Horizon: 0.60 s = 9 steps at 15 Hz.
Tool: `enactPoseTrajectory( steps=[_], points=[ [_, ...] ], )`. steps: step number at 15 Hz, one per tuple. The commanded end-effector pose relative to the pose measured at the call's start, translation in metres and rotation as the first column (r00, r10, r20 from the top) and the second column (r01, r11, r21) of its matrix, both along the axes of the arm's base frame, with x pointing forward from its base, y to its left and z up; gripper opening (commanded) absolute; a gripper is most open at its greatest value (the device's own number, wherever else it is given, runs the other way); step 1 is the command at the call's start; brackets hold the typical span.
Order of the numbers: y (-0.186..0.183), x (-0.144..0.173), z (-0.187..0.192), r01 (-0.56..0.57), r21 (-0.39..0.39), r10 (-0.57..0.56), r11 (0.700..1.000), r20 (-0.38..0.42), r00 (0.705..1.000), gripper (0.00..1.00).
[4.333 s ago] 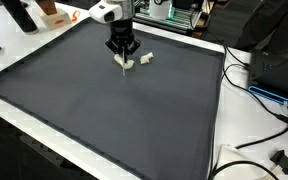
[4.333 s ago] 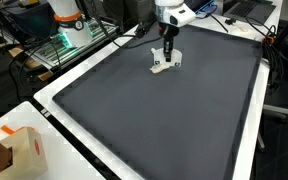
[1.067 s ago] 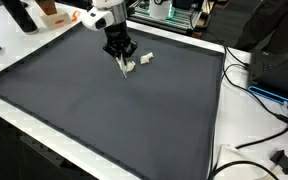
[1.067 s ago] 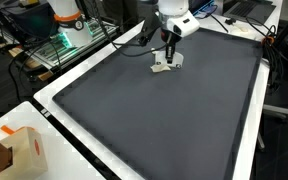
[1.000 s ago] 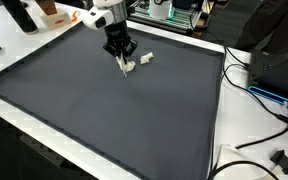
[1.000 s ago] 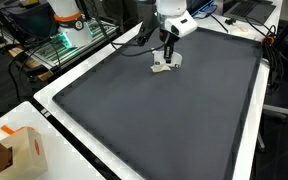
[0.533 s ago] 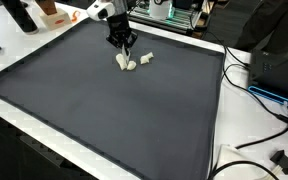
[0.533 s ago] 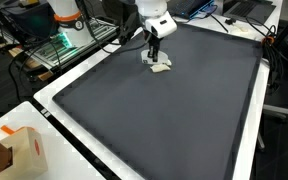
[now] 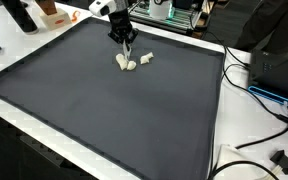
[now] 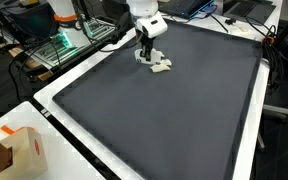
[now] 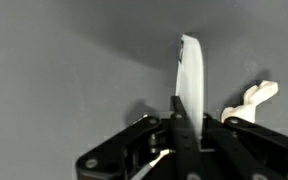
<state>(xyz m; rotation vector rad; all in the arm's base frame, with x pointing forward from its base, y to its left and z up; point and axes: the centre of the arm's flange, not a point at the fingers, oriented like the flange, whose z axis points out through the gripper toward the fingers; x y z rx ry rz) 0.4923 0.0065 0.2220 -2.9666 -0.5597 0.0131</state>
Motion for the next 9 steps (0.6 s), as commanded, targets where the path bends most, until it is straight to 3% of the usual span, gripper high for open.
enactPoseTrajectory(
  steps=[1, 9],
  points=[
    [0.0, -0.013, -0.033, -0.024, 0.0, 0.024, 1.0, -0.043, 0.999, 0.01],
    [0.003, 0.001, -0.019, -0.031, -0.059, 0.034, 0.998, 0.049, 0.998, 0.01]
  ],
)
